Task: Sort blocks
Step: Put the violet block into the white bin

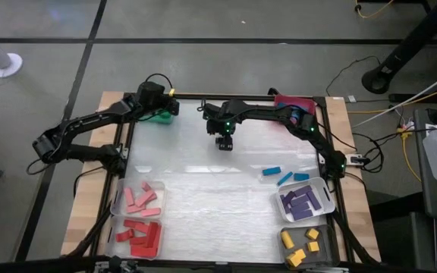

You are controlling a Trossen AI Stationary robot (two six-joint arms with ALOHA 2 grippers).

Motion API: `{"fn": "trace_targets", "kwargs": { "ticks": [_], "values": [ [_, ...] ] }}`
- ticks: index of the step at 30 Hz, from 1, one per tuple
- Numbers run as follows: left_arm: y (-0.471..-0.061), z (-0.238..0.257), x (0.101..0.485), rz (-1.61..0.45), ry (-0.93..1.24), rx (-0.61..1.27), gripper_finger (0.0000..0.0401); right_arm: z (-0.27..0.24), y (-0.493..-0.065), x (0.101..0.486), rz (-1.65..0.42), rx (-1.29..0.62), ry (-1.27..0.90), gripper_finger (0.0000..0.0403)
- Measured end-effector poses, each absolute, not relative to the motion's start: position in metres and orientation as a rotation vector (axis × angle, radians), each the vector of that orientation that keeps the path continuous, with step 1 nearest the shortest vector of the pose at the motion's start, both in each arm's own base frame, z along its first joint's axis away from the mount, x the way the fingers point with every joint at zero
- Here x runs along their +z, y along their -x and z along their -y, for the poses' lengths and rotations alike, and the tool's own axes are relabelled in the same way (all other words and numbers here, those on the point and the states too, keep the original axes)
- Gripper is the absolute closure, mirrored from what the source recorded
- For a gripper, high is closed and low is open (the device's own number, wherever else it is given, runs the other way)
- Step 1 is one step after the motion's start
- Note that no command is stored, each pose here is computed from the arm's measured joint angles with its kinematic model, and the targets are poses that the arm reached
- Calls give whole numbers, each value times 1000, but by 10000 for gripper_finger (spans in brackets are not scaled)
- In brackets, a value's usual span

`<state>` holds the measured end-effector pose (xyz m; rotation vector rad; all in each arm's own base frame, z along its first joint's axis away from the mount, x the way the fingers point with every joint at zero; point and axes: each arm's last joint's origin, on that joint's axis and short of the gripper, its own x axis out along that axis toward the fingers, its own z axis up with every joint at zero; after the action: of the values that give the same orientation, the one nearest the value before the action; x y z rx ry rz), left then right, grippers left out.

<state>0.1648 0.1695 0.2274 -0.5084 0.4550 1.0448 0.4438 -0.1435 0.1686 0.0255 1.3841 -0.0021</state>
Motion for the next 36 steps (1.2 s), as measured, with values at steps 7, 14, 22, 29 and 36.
{"fn": "trace_targets", "kwargs": {
  "ticks": [7, 14, 22, 29, 36],
  "values": [
    [-165, -160, 239, -406, 514, 960, 242, 150, -445, 153, -1415, -26, -17, 175],
    [-166, -156, 242, -390, 508, 941, 242, 149, -444, 153, -1417, -19, -28, 271],
    [-172, -150, 242, -401, 507, 907, 242, 146, -441, 161, -1455, 11, -150, 315],
    [-178, -142, 242, -414, 490, 863, 242, 134, -433, 201, -1481, 240, -401, 297],
    [-184, -135, 242, -421, 480, 825, 242, 106, -433, 241, -1399, 474, -674, 297]
  ]
}}
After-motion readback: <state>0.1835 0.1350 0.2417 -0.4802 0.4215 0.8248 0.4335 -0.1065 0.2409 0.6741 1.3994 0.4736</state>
